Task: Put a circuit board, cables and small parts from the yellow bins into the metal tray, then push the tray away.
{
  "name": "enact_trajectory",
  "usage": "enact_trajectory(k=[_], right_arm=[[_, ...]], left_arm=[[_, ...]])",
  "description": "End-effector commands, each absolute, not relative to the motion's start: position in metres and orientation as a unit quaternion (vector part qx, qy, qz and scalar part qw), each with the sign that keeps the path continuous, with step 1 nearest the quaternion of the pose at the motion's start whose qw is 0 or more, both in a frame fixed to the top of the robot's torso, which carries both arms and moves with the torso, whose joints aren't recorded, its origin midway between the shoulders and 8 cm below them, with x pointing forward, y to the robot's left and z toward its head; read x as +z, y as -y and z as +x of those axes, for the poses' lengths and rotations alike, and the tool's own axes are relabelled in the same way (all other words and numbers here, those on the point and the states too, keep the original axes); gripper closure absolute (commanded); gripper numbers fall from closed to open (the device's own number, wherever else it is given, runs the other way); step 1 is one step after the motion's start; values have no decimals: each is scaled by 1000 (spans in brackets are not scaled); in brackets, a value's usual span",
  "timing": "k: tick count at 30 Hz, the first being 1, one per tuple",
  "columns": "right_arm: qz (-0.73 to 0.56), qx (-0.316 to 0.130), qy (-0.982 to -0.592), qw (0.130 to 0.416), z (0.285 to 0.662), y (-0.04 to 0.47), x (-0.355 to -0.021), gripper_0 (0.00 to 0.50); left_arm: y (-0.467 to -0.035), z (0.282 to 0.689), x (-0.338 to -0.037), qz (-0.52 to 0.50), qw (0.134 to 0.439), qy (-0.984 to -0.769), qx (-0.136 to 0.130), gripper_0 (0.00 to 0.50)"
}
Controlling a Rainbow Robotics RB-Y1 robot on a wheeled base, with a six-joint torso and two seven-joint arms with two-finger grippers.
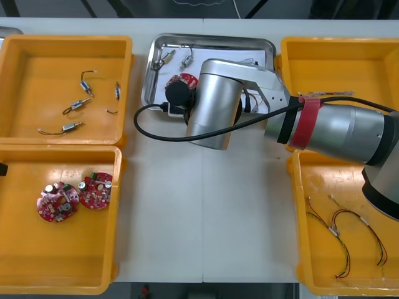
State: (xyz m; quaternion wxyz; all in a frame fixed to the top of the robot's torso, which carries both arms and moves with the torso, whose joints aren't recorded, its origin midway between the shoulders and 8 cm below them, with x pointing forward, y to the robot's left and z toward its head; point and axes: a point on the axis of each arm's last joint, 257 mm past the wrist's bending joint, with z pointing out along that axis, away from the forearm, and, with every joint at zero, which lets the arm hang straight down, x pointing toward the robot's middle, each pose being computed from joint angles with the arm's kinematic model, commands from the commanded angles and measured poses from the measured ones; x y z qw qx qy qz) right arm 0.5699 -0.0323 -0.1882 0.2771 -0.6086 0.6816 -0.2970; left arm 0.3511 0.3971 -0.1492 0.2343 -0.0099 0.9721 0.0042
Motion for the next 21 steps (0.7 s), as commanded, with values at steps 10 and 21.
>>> enact_trajectory(k=[10,21], right_arm=[[-637,-319,-628,312,591,-1,-149,500],[-633,-331,-619,325,615,2,-143,500]], left_arm=[[-413,346,-142,-54,235,-970,22,0],[-413,346,-142,-54,235,-970,22,0]])
